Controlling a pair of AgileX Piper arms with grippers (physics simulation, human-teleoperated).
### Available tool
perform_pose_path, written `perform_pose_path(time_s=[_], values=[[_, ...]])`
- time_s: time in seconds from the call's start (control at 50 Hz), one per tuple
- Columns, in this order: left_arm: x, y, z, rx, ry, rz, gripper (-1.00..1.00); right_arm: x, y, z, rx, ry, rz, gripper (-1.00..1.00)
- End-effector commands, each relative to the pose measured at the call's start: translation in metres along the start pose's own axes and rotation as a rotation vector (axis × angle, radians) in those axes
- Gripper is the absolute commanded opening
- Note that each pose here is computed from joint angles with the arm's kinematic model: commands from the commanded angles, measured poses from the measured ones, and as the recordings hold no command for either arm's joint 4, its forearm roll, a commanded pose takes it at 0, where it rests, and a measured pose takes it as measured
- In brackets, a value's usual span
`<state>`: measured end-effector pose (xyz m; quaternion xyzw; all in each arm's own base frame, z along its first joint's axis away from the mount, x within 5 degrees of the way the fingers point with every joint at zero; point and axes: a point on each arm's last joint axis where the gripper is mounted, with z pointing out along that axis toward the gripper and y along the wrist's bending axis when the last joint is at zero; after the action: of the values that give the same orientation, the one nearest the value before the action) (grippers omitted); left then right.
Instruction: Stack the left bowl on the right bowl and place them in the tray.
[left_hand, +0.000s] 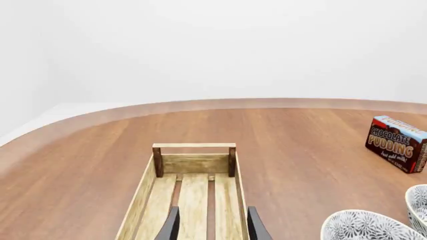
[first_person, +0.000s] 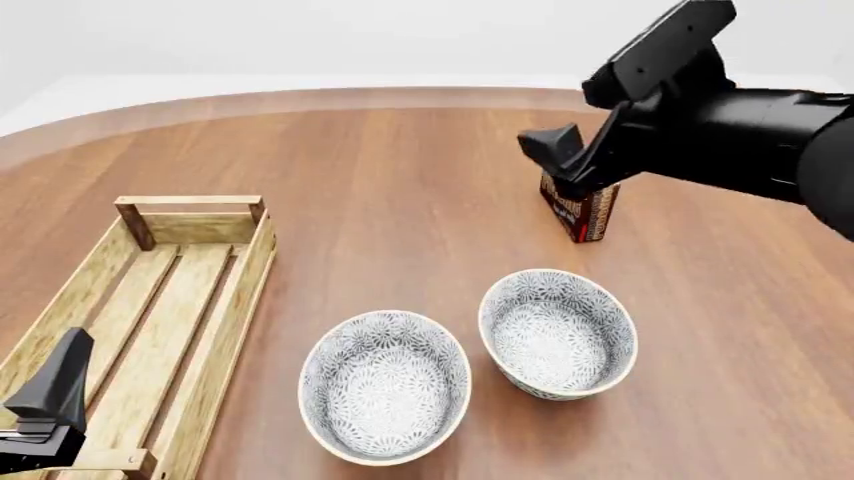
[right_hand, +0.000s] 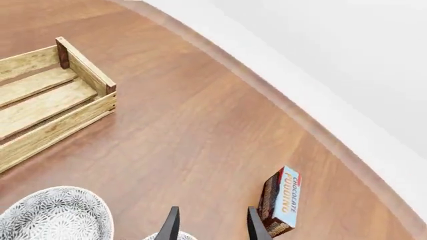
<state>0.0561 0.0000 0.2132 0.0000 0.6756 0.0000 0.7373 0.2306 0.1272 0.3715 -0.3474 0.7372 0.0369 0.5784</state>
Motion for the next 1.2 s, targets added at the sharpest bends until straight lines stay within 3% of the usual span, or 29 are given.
perform_pose_path(time_s=[0.02, 0.36, 0.68, 0.92, 1.06, 1.08, 1.2], values=[[0.000, 0.000, 0.000, 0.000, 0.000, 0.000, 1.00, -0.023, 0.041, 0.060, -0.191, 0.128, -0.056, 1.00], [0.000, 0.000, 0.000, 0.000, 0.000, 0.000, 1.00, -0.004, 0.066, 0.112, -0.299, 0.334, -0.125, 1.00], [0.000, 0.000, 0.000, 0.000, 0.000, 0.000, 1.00, 0.007, 0.091, 0.123, -0.369, 0.390, -0.181, 1.00], [0.000, 0.000, 0.000, 0.000, 0.000, 0.000, 1.00, 0.011, 0.102, 0.129, -0.388, 0.402, -0.181, 1.00], [0.000, 0.000, 0.000, 0.000, 0.000, 0.000, 1.00, 0.030, 0.122, 0.139, -0.418, 0.441, -0.171, 1.00], [0.000, 0.000, 0.000, 0.000, 0.000, 0.000, 1.00, 0.051, 0.154, 0.146, -0.457, 0.477, -0.146, 1.00], [0.000, 0.000, 0.000, 0.000, 0.000, 0.000, 1.00, 0.057, 0.157, 0.149, -0.458, 0.487, -0.139, 1.00]])
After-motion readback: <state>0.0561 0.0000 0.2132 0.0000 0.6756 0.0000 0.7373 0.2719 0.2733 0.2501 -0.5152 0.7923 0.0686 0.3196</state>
